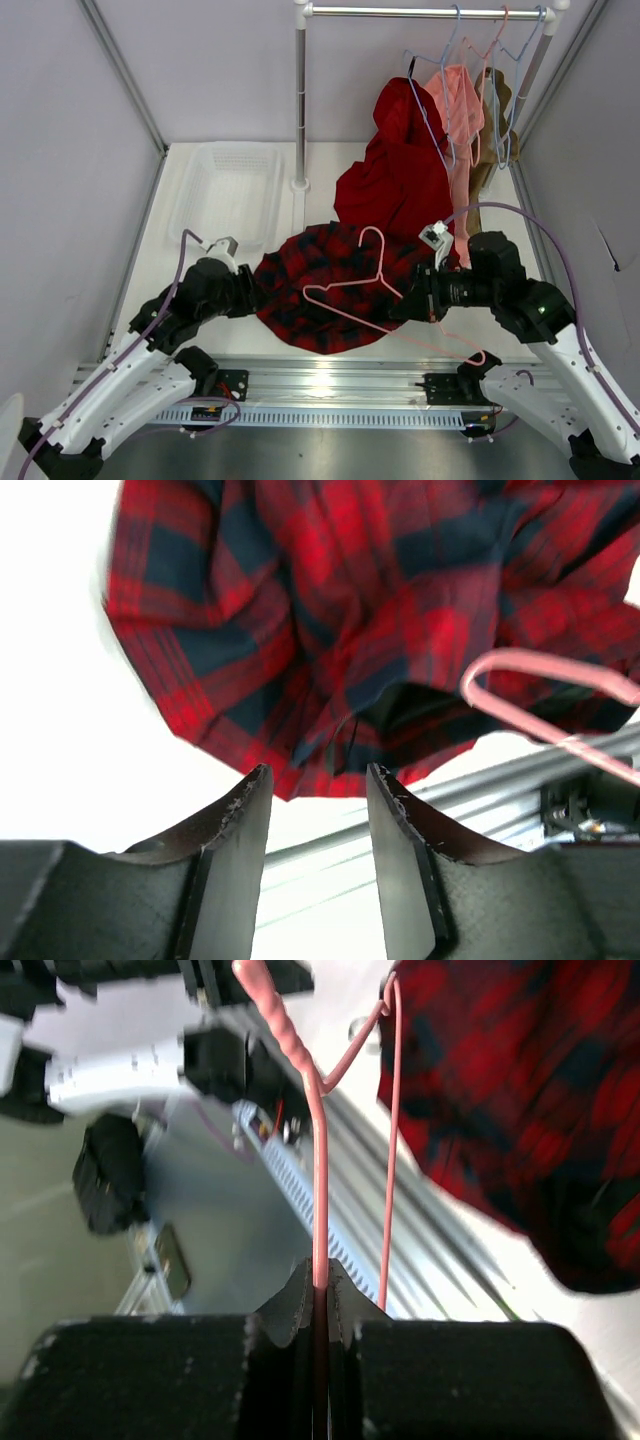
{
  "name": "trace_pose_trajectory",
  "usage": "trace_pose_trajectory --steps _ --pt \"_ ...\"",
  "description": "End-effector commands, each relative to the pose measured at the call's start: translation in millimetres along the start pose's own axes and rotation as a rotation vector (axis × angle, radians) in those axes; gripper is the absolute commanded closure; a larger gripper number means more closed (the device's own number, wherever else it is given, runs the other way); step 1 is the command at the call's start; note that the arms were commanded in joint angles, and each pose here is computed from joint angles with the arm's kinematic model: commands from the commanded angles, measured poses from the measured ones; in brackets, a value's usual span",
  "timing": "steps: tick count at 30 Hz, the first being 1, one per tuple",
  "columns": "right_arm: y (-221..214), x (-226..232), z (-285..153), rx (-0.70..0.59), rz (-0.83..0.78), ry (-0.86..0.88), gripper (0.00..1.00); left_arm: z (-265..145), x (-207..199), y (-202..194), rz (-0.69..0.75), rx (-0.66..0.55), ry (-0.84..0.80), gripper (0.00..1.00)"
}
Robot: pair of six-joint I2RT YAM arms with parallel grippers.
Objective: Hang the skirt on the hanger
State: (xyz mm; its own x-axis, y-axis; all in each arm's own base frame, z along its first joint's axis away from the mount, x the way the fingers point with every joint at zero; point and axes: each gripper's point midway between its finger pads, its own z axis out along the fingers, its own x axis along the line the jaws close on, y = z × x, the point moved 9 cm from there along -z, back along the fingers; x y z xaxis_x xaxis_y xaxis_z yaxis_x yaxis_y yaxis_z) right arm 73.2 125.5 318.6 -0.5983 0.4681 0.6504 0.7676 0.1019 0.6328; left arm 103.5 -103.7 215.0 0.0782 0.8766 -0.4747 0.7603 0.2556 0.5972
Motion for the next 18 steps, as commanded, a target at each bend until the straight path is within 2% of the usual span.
trace_pose_trajectory --steps 1,8,18 --pt "-15.1 8.6 -5.4 0.075 -0.031 0.096 1.0 7.7 -0.2 -17.2 -0.049 0.101 -0.04 0.53" --pt "-24.8 3.9 3.9 0.125 -0.056 0.096 1.0 20.8 -1.6 -25.1 -0.062 0.131 -0.072 0.53" --pt "-23.8 -1.0 13.6 0.124 -0.072 0.084 1.0 32.6 -5.5 -27.7 -0.07 0.145 -0.096 0.55"
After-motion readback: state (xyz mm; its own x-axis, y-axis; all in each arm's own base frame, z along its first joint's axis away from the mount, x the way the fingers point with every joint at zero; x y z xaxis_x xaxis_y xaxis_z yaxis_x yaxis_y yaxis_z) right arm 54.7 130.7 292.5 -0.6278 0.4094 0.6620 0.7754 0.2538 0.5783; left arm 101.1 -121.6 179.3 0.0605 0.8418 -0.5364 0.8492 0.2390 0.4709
